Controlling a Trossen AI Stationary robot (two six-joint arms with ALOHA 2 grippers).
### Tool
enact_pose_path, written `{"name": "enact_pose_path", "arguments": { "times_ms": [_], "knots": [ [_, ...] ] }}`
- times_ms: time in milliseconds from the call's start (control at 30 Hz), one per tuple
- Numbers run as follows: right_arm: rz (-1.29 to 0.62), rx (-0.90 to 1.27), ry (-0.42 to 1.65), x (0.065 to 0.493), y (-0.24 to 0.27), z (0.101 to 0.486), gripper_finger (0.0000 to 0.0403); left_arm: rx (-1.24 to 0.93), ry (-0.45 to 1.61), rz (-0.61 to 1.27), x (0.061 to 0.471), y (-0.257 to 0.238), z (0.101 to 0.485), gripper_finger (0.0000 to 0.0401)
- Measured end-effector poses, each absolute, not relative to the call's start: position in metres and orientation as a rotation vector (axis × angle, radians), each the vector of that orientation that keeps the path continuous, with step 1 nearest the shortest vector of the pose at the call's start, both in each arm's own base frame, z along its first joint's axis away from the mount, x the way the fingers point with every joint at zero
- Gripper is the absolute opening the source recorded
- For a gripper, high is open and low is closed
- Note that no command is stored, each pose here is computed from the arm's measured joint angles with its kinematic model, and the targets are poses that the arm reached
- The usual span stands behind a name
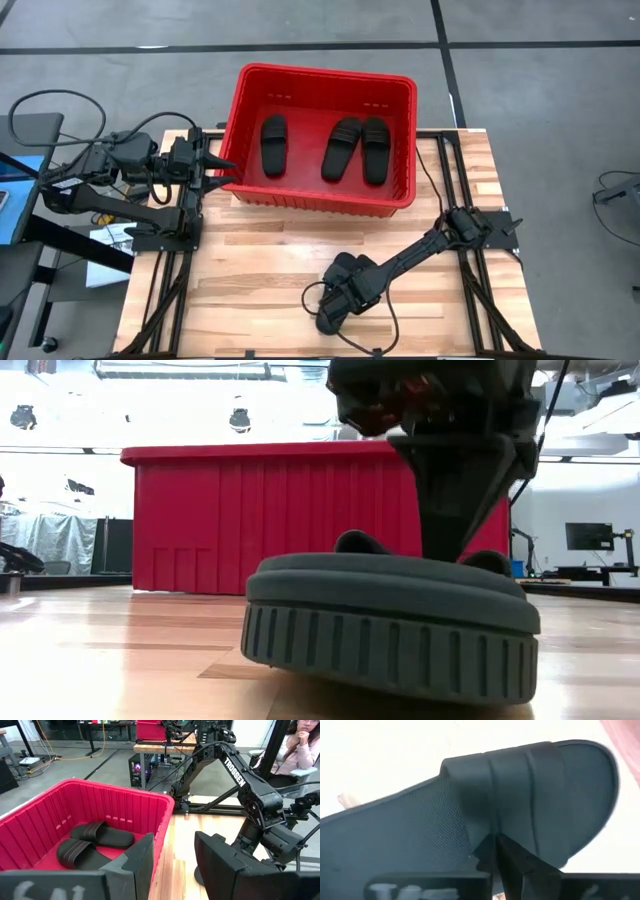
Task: Pick and place slides into bin
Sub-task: Put the black slide into the red bin
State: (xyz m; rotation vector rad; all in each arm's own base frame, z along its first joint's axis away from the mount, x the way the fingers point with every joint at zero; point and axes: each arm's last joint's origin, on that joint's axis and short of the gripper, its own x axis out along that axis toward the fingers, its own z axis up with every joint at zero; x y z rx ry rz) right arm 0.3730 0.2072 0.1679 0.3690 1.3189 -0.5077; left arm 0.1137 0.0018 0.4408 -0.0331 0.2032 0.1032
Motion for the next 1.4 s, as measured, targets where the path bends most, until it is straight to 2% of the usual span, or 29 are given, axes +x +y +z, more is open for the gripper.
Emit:
{"name": "enact_pose_path", "arguments": {
  "times_ms": [267,467,567,767,1033,1233,1400],
  "knots": [
    [-0.54,0.331,1.342,0.369,0.213,0.196,0.0006,-0.034,0.204,0.103,0.114,0.002,0.441,0.0132],
    [-0.462,0.367,1.379,0.366,0.226,0.211,0.0015,-0.036,0.212,0.104,0.114,0.002,0.44,0.0132],
    [-0.429,0.373,1.375,0.364,0.235,0.22,0.0038,-0.036,0.216,0.105,0.113,0.002,0.44,0.0132],
    [-0.446,0.404,1.375,0.358,0.245,0.22,0.0108,-0.036,0.217,0.104,0.113,0.002,0.439,0.0132],
    [-0.607,0.433,1.39,0.363,0.246,0.186,0.0193,-0.035,0.217,0.104,0.113,0.002,0.44,0.0132],
    [-0.796,0.443,1.315,0.365,0.233,0.183,0.0203,-0.039,0.217,0.105,0.113,0.002,0.439,0.0132],
    [-0.816,0.427,1.306,0.367,0.226,0.183,0.0188,-0.049,0.216,0.106,0.113,0.002,0.44,0.0132]
  ]
}}
